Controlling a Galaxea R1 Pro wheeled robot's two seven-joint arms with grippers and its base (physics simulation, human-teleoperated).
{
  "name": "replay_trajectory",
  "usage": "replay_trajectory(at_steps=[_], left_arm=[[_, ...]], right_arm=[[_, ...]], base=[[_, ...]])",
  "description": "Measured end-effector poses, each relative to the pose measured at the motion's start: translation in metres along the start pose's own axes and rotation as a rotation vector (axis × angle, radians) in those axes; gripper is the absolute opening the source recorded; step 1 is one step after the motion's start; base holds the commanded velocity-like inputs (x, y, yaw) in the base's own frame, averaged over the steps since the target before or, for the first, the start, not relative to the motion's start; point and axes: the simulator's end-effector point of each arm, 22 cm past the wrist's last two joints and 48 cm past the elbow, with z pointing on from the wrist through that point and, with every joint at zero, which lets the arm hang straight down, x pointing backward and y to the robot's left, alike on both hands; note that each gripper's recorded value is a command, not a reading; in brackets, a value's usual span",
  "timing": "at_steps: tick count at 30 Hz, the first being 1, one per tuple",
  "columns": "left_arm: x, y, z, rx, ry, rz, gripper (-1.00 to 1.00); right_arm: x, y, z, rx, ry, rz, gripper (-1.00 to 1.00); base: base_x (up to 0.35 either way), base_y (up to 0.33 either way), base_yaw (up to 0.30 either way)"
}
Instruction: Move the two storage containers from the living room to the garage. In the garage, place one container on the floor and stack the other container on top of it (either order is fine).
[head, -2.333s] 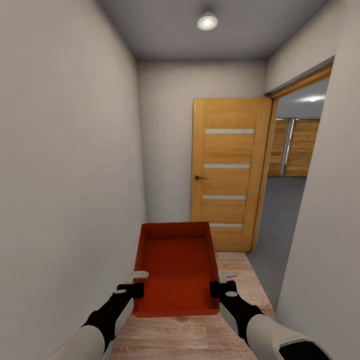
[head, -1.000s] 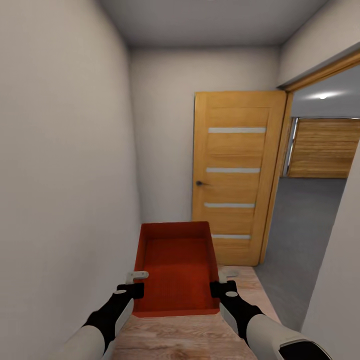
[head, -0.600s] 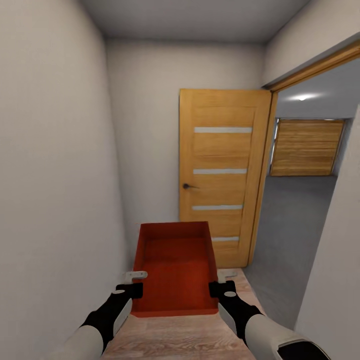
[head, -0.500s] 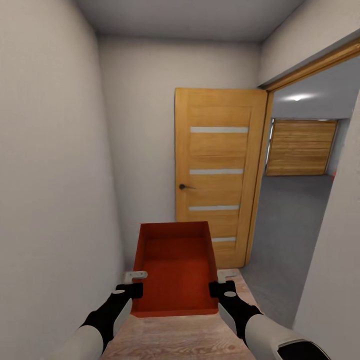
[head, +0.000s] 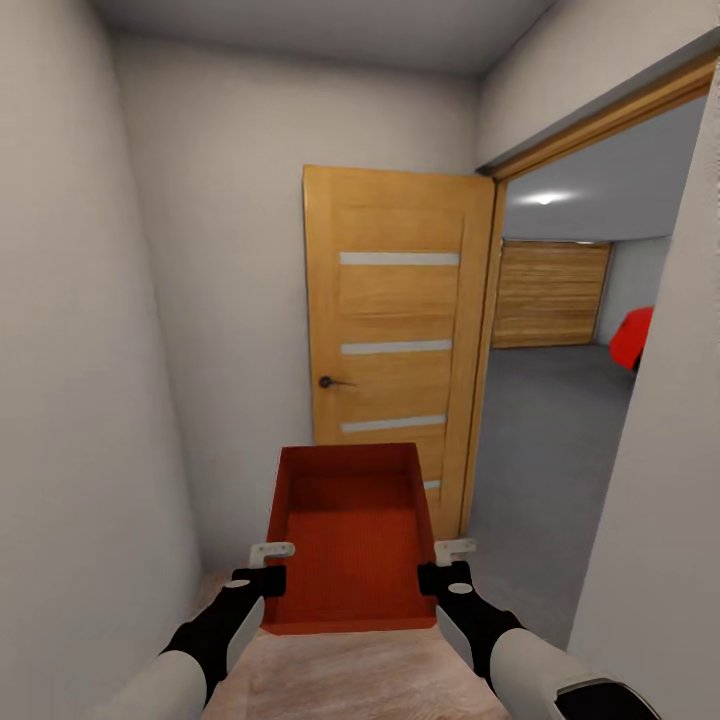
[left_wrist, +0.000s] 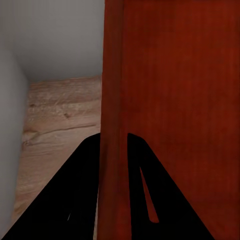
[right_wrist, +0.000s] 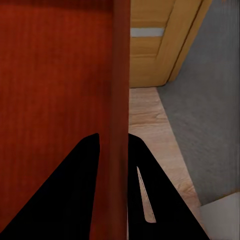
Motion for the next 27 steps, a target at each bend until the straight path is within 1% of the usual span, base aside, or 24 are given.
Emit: replay_trajectory(at_steps=[3,6,23,27], left_arm=[[0.0000,0.0000,0.0000,0.000,0.000,0.000,-1.00],[0.0002,-0.0013,-0.0002,-0.002,0.000,-0.001,-1.00],[-0.0006,0.0009,0.0000,0.000,-0.001,0.001,-1.00],[-0.0006,0.0009,0.0005,0.000,-0.001,0.001,-1.00]], right_arm=[[0.0000,0.0000,0.0000,0.000,0.000,0.000,-1.00],[0.0002,-0.0013,0.0003,-0.001,0.000,0.000,-1.00],[-0.0005,0.0009,-0.0002,0.000,-0.001,0.001,-1.00],[-0.0003,0.0009,0.0002,0.000,-0.001,0.001,-1.00]], base=[[0.323,0.000,-0.241],[0.323,0.000,-0.086],[0.323,0.000,-0.003],[0.152,0.000,0.000]])
